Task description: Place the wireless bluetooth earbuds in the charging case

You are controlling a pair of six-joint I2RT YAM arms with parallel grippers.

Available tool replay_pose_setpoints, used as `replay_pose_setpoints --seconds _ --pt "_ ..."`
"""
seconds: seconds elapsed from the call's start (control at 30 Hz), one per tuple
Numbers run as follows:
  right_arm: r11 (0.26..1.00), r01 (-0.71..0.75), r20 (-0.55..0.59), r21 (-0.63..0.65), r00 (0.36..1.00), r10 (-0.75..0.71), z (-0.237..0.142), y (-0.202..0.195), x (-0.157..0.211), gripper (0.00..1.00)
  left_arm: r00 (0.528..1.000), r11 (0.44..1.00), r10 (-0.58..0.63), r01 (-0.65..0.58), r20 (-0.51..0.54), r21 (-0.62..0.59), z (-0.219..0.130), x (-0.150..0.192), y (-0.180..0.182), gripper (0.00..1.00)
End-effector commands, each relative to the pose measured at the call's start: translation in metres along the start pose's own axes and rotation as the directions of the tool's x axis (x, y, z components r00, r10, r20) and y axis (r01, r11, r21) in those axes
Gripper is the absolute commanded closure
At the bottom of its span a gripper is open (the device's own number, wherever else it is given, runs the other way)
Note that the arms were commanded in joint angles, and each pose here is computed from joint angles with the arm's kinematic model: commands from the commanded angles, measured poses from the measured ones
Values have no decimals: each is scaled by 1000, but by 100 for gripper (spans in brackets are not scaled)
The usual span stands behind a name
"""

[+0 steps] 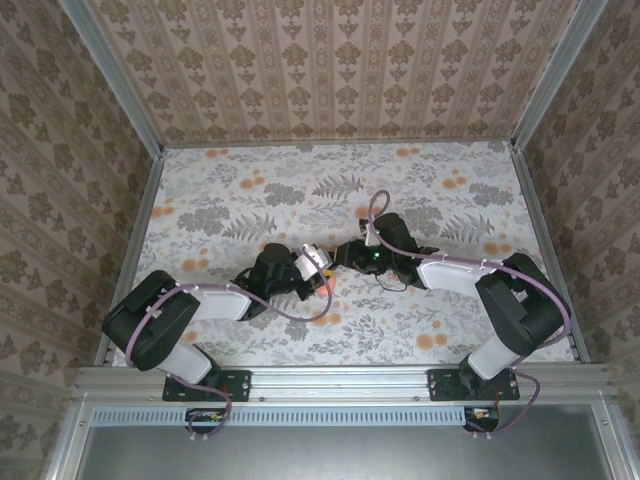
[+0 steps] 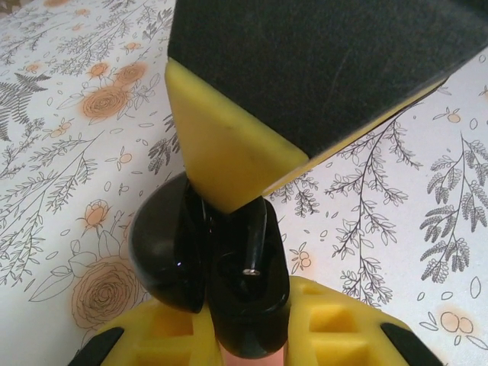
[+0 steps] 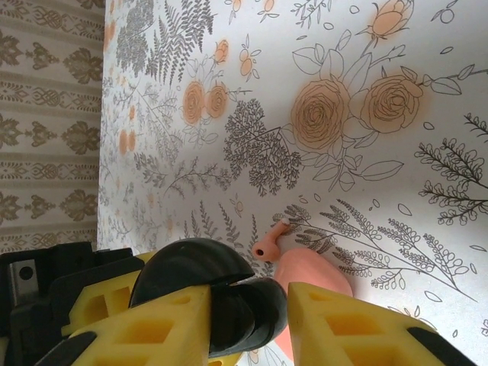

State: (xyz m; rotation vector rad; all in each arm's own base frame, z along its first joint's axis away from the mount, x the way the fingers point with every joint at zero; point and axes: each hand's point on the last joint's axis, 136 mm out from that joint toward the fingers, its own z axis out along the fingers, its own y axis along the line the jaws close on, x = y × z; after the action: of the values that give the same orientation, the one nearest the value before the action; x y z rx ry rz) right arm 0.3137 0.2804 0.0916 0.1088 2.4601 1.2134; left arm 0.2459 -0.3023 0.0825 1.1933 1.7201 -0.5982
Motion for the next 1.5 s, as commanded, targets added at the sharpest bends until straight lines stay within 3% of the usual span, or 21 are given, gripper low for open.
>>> replay_pose_setpoints --seconds 0.0,0.6,1.0,1.27,1.47 --pt "1000 -30 -6 -8 1000 30 5 -4 1 70 994 997 77 -77 80 5 1 -33 -2 92" --pt "994 -105 25 36 994 104 4 -40 6 73 990 990 142 -142 -26 5 19 -16 -8 92" --pt "987 -137 30 82 990 135 -3 -60 11 67 975 979 201 -203 -96 -11 24 -7 -8 92" --pt "979 -102 12 176 995 101 -19 -63 12 66 973 977 199 -206 -117 -49 21 -5 -2 92" --pt "965 26 -88 261 996 -3 -37 -53 18 65 985 984 138 -148 -103 -98 13 -12 6 92"
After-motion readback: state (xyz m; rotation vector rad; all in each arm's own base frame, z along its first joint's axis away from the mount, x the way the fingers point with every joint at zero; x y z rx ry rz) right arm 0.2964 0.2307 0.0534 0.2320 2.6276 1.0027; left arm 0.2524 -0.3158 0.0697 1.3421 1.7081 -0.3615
